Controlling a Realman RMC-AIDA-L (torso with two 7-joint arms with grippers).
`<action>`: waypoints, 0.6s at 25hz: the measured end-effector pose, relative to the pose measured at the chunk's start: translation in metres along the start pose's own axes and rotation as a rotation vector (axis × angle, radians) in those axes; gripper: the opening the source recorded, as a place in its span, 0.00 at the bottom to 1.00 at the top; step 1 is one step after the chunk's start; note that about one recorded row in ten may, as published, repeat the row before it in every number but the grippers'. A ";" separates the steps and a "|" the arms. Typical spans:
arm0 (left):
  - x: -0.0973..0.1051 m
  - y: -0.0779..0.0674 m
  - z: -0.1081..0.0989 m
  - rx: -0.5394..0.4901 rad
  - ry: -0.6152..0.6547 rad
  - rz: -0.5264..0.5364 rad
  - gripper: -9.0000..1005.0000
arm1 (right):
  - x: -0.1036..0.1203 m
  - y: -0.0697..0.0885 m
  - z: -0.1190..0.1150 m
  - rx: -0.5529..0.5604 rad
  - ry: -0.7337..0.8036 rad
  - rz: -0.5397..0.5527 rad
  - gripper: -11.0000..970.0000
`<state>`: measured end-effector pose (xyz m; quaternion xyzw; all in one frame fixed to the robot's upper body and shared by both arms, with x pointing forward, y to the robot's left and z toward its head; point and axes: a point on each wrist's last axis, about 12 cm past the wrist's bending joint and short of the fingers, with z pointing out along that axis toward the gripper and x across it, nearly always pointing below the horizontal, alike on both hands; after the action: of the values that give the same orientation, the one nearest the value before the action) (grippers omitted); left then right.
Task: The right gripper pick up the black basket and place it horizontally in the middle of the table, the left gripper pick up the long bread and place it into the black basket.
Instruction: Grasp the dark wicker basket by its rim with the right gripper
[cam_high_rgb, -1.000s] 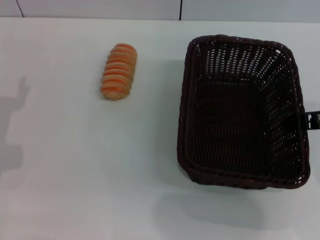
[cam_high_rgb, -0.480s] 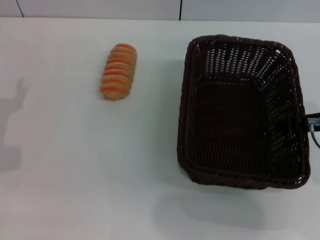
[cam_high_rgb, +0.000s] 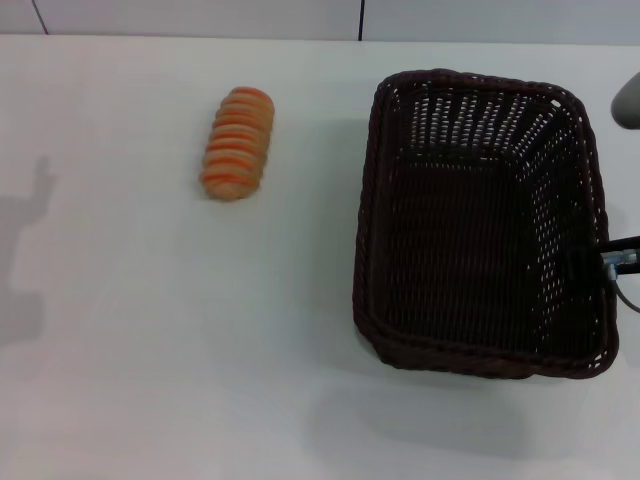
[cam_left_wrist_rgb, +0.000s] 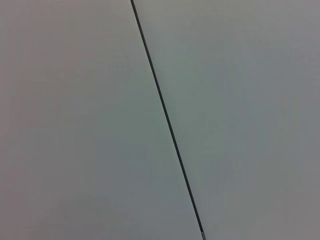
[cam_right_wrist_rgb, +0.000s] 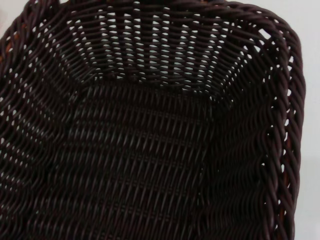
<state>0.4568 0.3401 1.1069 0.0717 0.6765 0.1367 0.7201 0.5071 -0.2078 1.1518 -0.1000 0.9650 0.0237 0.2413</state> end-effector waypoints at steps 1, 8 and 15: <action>0.000 0.000 0.000 0.000 0.000 0.000 0.85 | 0.000 0.001 0.001 0.000 0.002 -0.011 0.31; 0.001 -0.001 -0.003 -0.006 0.003 -0.002 0.85 | 0.000 0.001 -0.001 -0.006 -0.028 -0.089 0.23; -0.001 -0.001 -0.004 -0.012 -0.002 -0.005 0.85 | -0.011 -0.003 -0.021 0.007 -0.103 -0.219 0.22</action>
<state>0.4528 0.3386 1.1077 0.0659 0.6752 0.1388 0.7214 0.5074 -0.2106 1.1756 -0.2026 0.9347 -0.0009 0.2922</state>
